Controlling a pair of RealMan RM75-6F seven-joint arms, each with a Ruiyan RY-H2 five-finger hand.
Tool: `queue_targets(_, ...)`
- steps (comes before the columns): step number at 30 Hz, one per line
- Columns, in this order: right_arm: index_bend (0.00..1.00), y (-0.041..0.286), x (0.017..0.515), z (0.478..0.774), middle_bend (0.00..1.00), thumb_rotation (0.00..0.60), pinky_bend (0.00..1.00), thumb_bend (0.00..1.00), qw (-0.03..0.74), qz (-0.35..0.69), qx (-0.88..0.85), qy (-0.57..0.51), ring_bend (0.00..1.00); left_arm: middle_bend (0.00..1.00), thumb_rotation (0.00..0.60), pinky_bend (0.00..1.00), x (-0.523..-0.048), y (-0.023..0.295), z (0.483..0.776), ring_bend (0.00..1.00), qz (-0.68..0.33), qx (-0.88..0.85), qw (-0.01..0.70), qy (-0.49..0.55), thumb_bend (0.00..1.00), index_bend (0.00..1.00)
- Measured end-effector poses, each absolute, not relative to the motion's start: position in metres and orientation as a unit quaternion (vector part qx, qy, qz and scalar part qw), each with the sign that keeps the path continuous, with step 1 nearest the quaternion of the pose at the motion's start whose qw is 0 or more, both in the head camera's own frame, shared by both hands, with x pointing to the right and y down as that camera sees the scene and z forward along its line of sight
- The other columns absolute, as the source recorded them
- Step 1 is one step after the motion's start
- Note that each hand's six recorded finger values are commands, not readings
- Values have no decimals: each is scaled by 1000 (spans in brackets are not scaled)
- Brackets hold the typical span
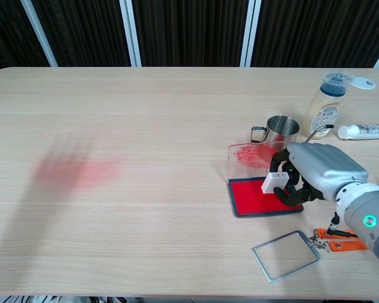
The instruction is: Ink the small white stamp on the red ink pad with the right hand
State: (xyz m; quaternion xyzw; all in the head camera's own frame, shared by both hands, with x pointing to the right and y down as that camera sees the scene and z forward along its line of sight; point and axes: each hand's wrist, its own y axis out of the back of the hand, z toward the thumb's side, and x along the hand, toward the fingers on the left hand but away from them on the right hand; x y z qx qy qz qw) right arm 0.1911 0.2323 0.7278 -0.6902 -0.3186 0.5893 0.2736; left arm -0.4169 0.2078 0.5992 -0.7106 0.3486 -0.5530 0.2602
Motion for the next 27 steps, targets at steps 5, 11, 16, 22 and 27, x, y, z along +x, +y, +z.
queue_targets(5,768,234,191,730,656,600,509,604,273,591,-690,-316,490,0,600,0,-417,208,599,0,-553,-711,260,348,11,0)
queue_targets(11,768,234,191,729,656,600,509,604,273,589,-691,-318,490,0,600,0,-417,208,599,0,-553,-710,260,349,11,0)
queue_targets(16,767,229,190,723,656,600,510,603,278,583,-691,-325,490,0,600,0,-417,208,599,0,-553,-710,261,348,11,0)
queue_targets(22,767,220,195,711,656,600,509,603,286,576,-687,-337,490,0,600,0,-417,208,599,0,-553,-710,262,348,11,0)
queue_targets(27,767,212,205,701,656,600,509,603,294,576,-681,-343,490,0,600,0,-418,208,599,0,-554,-709,263,349,11,0)
